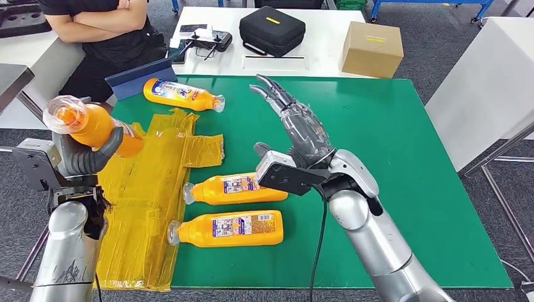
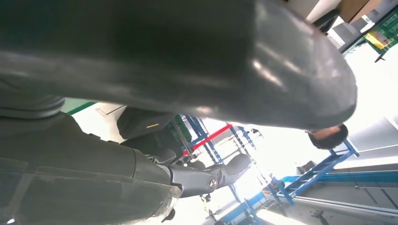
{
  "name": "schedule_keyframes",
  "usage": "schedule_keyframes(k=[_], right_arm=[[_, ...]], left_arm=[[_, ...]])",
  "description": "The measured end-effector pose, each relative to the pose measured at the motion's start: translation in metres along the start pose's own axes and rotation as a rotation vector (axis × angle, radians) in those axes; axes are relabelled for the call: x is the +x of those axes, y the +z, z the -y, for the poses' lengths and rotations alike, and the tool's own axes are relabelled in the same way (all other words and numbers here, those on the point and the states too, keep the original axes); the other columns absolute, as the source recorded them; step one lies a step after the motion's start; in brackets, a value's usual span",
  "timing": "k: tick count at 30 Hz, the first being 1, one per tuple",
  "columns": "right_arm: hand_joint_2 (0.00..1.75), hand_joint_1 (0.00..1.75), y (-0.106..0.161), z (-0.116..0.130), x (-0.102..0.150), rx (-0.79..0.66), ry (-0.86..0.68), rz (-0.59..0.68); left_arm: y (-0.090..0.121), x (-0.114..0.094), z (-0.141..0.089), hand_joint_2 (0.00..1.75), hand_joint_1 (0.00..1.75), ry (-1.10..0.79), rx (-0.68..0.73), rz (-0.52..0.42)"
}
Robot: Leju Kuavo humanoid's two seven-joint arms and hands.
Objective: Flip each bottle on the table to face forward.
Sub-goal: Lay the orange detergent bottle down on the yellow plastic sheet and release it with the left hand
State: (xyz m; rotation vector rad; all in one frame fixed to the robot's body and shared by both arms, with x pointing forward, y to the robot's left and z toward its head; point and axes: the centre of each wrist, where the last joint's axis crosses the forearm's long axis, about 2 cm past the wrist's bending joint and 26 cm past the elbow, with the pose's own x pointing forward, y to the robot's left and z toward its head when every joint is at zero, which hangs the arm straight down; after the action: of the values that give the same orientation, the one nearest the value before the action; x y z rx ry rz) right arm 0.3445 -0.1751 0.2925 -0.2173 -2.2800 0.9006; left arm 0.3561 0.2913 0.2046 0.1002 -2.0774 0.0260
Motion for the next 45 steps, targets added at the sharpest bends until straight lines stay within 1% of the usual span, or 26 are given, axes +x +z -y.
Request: schedule_keyframes(k=[4,6,9,12,14,17,21,26,31,32,35,36,39,43,45], right_arm=[[0.00,0.00,0.000,0.000,-0.001,0.000,0.000,-0.005],[0.00,0.00,0.001,-0.001,-0.002,0.005,0.000,-0.007],[0.00,0.00,0.000,-0.003,-0.004,0.023,-0.003,-0.011],[0.00,0.00,-0.004,-0.008,-0.005,0.042,-0.011,-0.012],[0.00,0.00,-0.007,-0.011,-0.005,0.050,-0.015,-0.010],[0.00,0.00,-0.011,-0.013,-0.004,0.062,-0.021,-0.003],[0.00,0.00,-0.013,-0.014,-0.003,0.093,-0.037,0.006],[0.00,0.00,-0.015,-0.017,-0.002,0.119,-0.045,0.014],[0.00,0.00,-0.017,-0.019,0.001,0.131,-0.047,0.024],[0.00,0.00,-0.017,-0.019,0.001,0.133,-0.048,0.024],[0.00,0.00,-0.017,-0.020,0.001,0.140,-0.051,0.026],[0.00,0.00,-0.017,-0.020,0.001,0.143,-0.051,0.026],[0.00,0.00,-0.016,-0.020,0.000,0.151,-0.050,0.026],[0.00,0.00,-0.014,-0.021,0.000,0.159,-0.046,0.025],[0.00,0.00,-0.014,-0.021,-0.001,0.163,-0.045,0.025]], left_arm=[[-0.001,-0.001,-0.001,1.75,1.75,-0.028,0.007,0.000],[-0.003,-0.001,-0.002,1.75,1.75,-0.109,0.037,0.011],[-0.017,-0.001,-0.007,1.75,1.75,-0.329,0.097,0.033],[-0.040,-0.007,-0.011,1.75,1.75,-0.603,0.146,0.046],[-0.054,-0.013,-0.011,1.75,1.75,-0.759,0.152,0.046],[-0.067,-0.025,-0.006,1.75,1.75,-0.958,0.117,0.023],[-0.073,-0.043,0.003,1.75,1.75,-1.179,0.020,-0.043],[-0.071,-0.059,0.007,1.75,1.75,-1.364,-0.080,-0.097],[-0.063,-0.069,0.011,1.75,1.75,-1.502,-0.178,-0.106],[-0.061,-0.071,0.012,1.75,1.65,-1.513,-0.191,-0.109],[-0.056,-0.075,0.014,1.75,0.42,-1.527,-0.232,-0.116],[-0.055,-0.076,0.014,1.75,0.10,-1.527,-0.252,-0.118],[-0.053,-0.078,0.015,1.75,0.10,-1.511,-0.317,-0.125],[-0.051,-0.080,0.016,0.00,0.00,-1.496,-0.351,-0.127],[-0.051,-0.081,0.016,0.00,0.00,-1.493,-0.360,-0.128]])
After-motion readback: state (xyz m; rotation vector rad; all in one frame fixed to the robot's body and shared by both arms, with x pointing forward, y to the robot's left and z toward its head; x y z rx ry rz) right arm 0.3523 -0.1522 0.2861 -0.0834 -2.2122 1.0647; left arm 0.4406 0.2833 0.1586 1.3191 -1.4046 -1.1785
